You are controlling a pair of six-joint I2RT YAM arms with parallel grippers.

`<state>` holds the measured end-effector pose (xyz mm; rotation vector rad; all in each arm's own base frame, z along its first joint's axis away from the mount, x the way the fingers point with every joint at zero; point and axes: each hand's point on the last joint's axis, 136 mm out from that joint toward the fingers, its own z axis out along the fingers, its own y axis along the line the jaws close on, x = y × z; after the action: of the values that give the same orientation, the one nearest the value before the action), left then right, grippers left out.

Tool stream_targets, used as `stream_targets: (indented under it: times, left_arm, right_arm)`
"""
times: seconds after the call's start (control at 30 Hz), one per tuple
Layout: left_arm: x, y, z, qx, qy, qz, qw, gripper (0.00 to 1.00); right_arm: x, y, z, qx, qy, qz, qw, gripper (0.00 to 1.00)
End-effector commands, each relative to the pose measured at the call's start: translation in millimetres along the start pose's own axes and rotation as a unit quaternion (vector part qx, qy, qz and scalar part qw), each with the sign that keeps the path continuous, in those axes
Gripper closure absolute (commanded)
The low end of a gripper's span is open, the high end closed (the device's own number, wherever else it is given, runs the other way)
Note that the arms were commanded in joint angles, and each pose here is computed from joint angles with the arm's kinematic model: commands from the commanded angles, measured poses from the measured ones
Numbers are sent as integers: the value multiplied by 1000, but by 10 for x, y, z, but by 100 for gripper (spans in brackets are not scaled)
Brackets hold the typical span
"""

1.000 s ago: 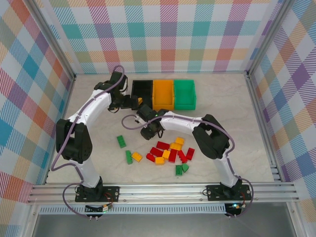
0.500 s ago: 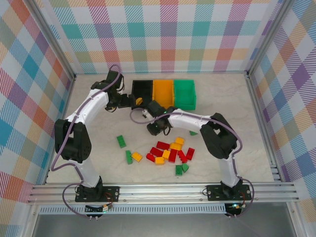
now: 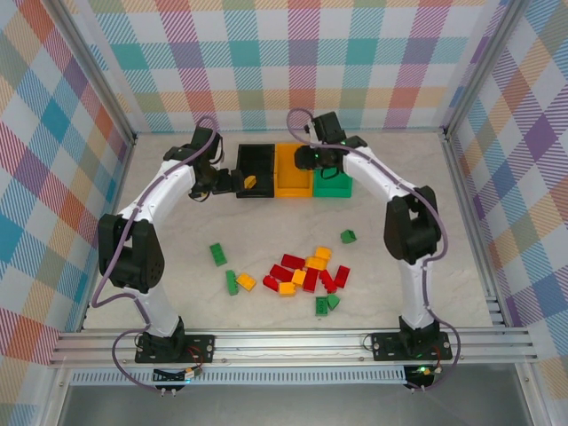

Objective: Sort the legos into containers by color
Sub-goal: Place the lego in the container, then move the lego to the center of the table.

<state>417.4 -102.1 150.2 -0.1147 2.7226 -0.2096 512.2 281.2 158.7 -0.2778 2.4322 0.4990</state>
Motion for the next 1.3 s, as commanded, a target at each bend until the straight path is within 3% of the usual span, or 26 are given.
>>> stream_targets:
  times: [0.0,0.3,0.4,0.7,0.83,1.03,1.27]
  left_arm:
    - [9,59,-74,1,-1,-11,1000,7]
    - [19,-3,-74,19,3,-15,1000,7]
    - [32,-26,-46,25,9,-17,999,7]
    - [41,-3,-12,20,13,-19,1000,7]
    - [38,-10,-1,21,15,-19,999,7]
    - [45,2,18,18,17,-19,1000,7]
    - [36,5,15,18,16,-19,1000,7]
  right_arm:
    - [205,127,93,-18,51,1,999,46]
    - [745,270,-241,-54,54,-9,997,38]
    - [1136,407,-370,-75,80,-38,993,32]
    - [2209,606,-544,-68,177,-136,972,32]
    - [2564,685,-573,-58,219,-207,952,32]
    - [2783,577,-486,-31,249,-219,943,37]
    - [2946,640,-492,-46,274,-230,933,38]
